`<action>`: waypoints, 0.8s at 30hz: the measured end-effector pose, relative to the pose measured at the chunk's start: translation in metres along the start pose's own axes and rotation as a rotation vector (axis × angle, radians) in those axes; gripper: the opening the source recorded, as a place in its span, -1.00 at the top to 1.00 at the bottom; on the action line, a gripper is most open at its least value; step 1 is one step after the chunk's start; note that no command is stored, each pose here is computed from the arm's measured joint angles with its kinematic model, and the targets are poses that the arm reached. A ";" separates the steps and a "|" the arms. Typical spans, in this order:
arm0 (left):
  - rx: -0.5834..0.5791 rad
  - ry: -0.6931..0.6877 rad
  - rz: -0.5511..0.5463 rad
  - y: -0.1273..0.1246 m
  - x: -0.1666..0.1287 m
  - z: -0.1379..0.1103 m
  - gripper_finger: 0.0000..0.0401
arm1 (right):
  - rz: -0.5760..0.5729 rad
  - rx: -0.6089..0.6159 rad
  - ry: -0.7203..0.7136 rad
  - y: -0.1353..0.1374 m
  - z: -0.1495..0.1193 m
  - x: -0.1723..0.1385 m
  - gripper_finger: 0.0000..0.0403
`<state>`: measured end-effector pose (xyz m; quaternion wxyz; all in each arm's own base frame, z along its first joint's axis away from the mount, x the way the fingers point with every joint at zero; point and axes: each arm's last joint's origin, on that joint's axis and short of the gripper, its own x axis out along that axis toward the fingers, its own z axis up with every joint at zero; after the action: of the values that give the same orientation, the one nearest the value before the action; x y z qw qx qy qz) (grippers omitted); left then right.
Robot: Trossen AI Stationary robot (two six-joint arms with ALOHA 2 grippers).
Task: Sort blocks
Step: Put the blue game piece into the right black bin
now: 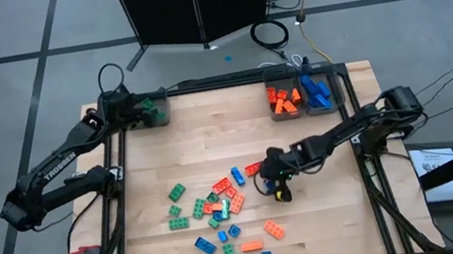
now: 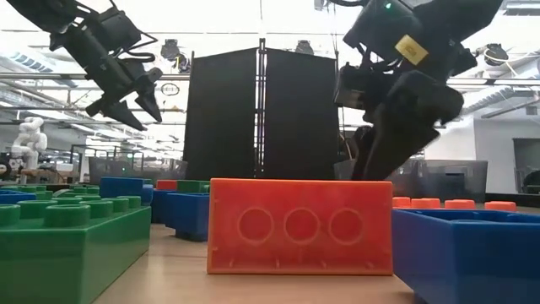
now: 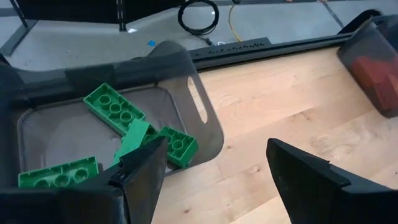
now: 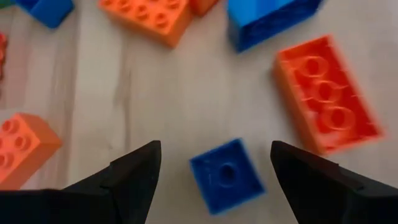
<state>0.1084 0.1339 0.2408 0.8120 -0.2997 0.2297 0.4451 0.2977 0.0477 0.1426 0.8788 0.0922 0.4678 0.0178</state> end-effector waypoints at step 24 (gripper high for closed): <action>0.005 0.005 0.002 0.000 0.000 0.000 -0.38 | -0.165 0.218 -0.028 -0.003 -0.005 0.003 0.41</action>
<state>0.1083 0.1337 0.2404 0.8118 -0.2984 0.2332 0.4445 0.2951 0.0458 0.1374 0.8684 0.1483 0.4609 -0.1068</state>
